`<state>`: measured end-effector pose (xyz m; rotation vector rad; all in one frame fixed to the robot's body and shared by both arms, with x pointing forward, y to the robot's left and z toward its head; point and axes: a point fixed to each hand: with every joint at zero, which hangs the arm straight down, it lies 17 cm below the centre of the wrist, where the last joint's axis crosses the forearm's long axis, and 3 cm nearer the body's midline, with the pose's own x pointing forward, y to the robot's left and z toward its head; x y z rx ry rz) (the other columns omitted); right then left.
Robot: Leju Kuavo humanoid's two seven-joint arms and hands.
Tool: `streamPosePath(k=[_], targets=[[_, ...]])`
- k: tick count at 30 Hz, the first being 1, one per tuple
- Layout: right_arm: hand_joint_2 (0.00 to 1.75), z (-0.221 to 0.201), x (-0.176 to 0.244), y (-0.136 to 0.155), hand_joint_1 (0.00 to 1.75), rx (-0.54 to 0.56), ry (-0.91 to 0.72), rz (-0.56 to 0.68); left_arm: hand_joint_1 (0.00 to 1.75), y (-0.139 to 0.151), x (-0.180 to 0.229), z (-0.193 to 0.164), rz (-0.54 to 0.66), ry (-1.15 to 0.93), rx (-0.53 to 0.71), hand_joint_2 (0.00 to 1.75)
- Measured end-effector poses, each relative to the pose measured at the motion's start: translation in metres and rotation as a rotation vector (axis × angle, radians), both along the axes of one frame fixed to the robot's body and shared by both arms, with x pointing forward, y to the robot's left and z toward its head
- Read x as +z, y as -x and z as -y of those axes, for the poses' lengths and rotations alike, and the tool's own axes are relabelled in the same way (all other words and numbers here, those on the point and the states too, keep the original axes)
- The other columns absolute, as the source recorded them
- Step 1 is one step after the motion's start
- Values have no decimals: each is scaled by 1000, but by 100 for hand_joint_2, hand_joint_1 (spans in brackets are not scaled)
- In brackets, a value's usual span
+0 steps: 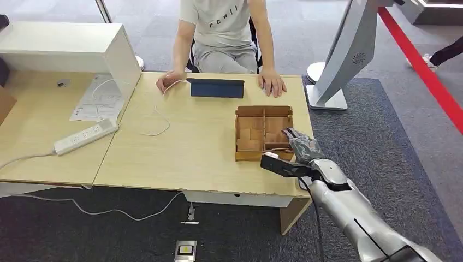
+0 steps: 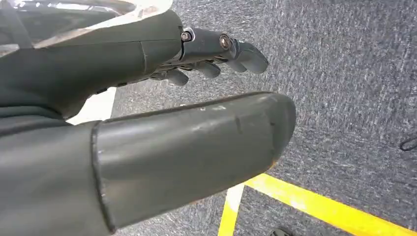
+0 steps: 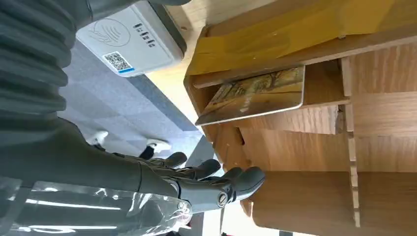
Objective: Pass the card to the sensor for recognition and then transmit it.
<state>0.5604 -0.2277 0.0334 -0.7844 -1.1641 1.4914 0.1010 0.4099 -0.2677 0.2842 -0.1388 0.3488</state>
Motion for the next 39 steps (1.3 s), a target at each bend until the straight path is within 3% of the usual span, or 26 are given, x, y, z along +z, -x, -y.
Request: streamPosePath(k=[39], targets=[[175, 3, -5, 5, 175, 6, -13, 6, 0, -1, 0, 2, 5, 5, -10, 0]])
